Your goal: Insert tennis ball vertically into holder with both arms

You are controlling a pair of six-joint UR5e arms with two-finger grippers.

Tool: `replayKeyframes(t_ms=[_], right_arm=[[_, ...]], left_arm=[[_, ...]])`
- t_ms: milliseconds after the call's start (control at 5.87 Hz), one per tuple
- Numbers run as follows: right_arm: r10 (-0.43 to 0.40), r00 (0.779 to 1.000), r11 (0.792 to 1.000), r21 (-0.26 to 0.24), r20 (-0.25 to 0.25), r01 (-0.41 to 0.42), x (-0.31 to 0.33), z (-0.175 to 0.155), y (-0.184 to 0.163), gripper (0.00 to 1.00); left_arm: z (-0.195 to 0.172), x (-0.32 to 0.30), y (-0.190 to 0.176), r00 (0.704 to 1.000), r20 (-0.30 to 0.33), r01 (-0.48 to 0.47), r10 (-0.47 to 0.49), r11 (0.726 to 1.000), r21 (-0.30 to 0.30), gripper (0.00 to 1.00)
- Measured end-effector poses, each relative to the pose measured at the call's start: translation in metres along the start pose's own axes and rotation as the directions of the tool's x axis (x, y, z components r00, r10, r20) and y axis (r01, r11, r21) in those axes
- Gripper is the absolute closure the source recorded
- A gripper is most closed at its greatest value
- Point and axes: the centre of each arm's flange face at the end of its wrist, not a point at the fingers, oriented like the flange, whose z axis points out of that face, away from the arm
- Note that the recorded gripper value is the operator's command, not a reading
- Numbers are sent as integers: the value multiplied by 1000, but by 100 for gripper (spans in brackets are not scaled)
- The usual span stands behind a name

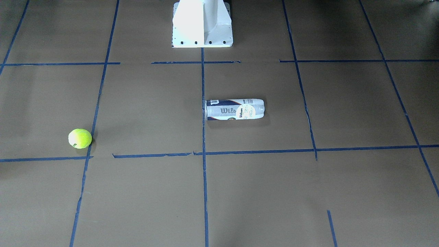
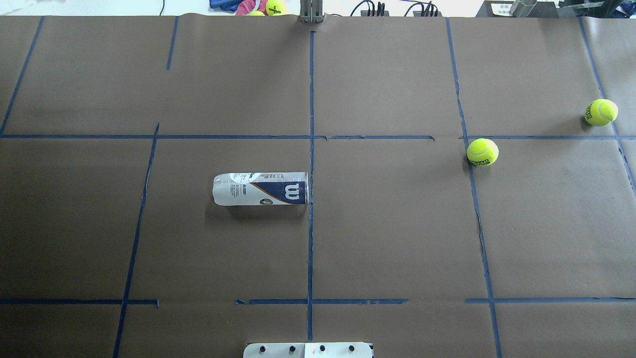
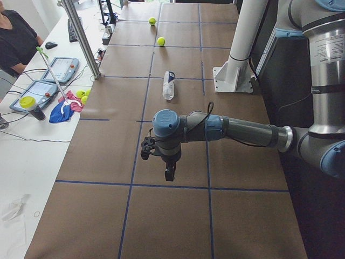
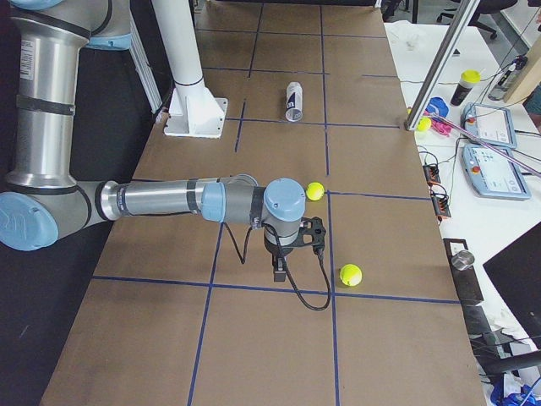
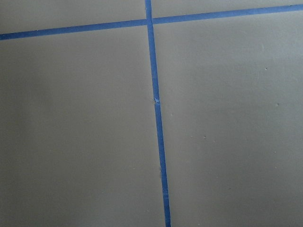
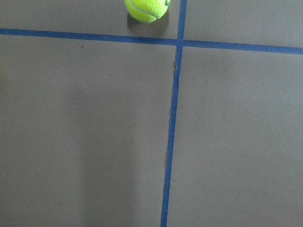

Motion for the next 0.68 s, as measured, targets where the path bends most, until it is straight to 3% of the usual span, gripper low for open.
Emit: replayKeyframes(t_ms=[341, 681], right_arm=[[2, 1000, 1000, -4, 0, -2, 2, 2, 1, 0], [1, 1000, 1000, -3, -2, -1, 2, 2, 1, 0]], left_arm=[[-13, 21, -5, 999, -4, -43, 43, 999, 27, 0], [-23, 81, -16, 982, -81, -167, 172, 984, 58, 0]])
